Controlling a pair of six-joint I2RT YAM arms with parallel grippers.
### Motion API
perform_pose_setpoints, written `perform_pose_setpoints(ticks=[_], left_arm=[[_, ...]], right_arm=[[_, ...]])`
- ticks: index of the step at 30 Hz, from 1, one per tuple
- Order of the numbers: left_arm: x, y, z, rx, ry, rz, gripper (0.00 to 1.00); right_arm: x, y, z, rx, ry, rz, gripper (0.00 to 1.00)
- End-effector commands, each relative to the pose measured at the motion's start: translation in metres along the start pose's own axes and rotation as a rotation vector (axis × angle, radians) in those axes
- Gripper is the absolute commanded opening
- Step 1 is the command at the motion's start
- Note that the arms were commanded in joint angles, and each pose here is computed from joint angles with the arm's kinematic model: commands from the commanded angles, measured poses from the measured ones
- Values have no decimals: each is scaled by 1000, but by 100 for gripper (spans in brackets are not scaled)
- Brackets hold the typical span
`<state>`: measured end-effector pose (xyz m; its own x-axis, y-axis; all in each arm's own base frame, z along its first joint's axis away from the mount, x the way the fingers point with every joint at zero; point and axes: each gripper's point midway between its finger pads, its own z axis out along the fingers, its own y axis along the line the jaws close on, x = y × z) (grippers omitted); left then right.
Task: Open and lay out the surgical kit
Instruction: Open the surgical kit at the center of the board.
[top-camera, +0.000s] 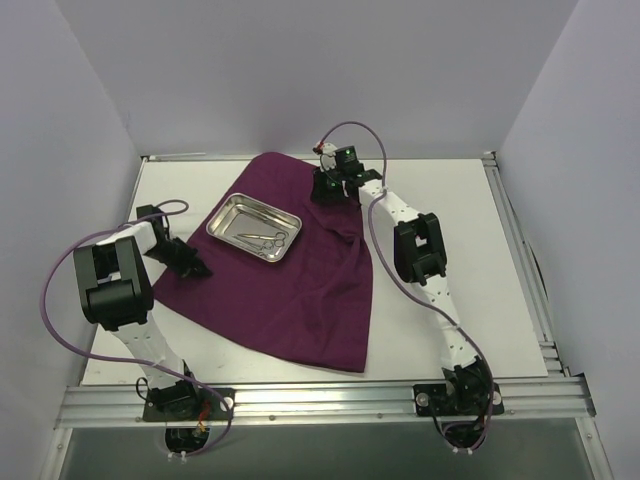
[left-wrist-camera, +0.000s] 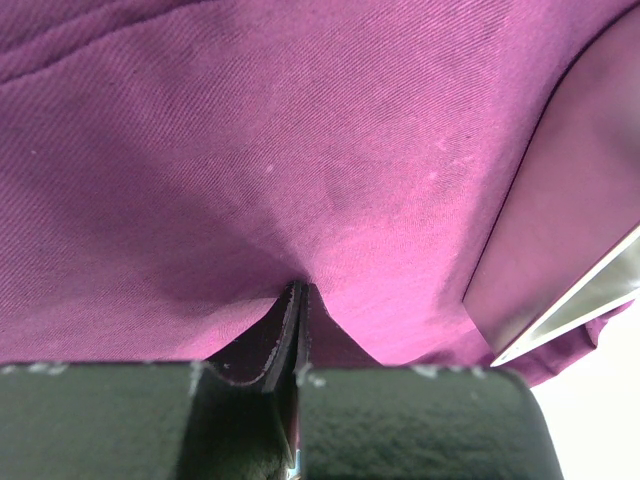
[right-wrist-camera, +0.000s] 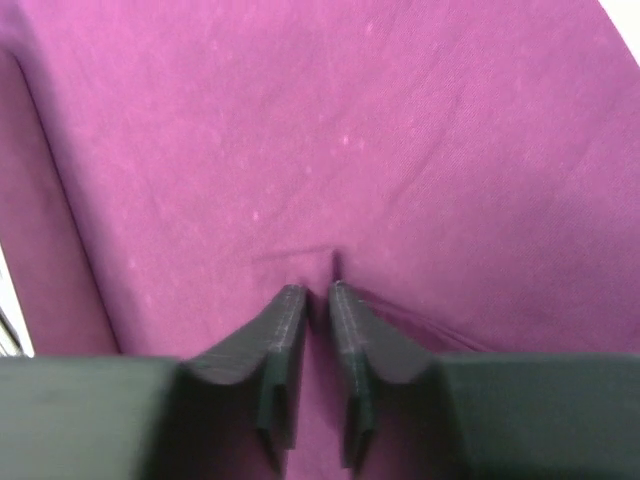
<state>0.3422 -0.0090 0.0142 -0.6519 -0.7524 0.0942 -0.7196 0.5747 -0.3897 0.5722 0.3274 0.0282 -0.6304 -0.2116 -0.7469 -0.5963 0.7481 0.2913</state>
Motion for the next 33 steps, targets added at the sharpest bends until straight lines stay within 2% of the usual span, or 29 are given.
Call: perform_pose_setpoints(ticks=[1,2,3,10,14,16,20,21,23,25,29,33], left_arm=[[-8,6,7,-25,-40,25,3],[-8,7,8,-26,-38,23,3],[-7,6,8,-24,-36,23,3],[-8,4,8,-16,-37,14,3],[-7,4,9,-10,-31,9,3],[-6,4,9,-6,-27,1,3],[-3,6,12,-3,-15,-19,3],[-3,7,12,-5,-13,-21,3],[-4,7,13,-6,-15,-21,3],[-4,8,12,-9,-15,-19,3],[-5,9,13,-12,-11,-15,3],[-4,11,13,-23,-10,-8,3]], right_arm=[[-33,13,-4,-7,-73,-26,10],[-38,13,-6,-8,-82,-24,2],[-40,12,-7,-4,-87,-21,0],[-77,1,-38,20,-182,18,0],[-105,-19,-67,121,-249,23,0],[-102,-45,-79,217,-255,41,0],[-119,-77,-133,411,-299,30,0],[-102,-91,-139,490,-271,39,0],[-111,-104,-169,564,-313,37,0],[-97,-128,-192,656,-304,80,0],[-65,-161,-221,774,-276,148,0],[-38,-174,-244,875,-241,183,0]])
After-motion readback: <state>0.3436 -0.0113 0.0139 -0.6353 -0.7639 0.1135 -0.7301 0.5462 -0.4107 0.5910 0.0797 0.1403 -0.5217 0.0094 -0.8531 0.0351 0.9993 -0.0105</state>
